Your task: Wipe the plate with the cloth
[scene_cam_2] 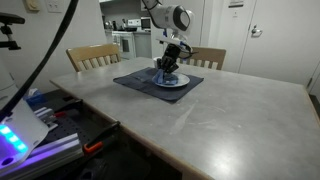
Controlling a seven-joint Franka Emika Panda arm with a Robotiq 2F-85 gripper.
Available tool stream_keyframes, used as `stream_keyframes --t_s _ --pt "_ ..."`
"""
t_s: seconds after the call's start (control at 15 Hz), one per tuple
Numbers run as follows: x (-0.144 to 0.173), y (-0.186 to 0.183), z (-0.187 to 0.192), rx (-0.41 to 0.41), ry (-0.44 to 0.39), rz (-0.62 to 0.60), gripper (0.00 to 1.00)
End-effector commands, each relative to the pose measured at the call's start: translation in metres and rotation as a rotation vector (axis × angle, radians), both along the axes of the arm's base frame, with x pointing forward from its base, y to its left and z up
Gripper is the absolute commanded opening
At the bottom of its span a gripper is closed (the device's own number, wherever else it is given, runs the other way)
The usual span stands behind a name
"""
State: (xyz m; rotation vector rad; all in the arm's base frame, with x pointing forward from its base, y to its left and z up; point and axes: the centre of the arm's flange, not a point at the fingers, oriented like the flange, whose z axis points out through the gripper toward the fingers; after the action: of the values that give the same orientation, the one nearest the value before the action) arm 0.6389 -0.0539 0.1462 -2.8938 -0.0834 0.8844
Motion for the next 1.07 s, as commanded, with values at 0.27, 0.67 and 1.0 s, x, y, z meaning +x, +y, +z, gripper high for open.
stream_keyframes --t_s 0.27,0.67,1.0 --pt "-0.028 -0.03 -0.002 -0.151 0.118 -0.046 0.02" --pt "-0.017 -0.048 -0.003 -0.35 0.015 -0.134 0.02" --pt "0.002 -0.038 -0.005 -0.342 -0.159 -0.217 0.02"
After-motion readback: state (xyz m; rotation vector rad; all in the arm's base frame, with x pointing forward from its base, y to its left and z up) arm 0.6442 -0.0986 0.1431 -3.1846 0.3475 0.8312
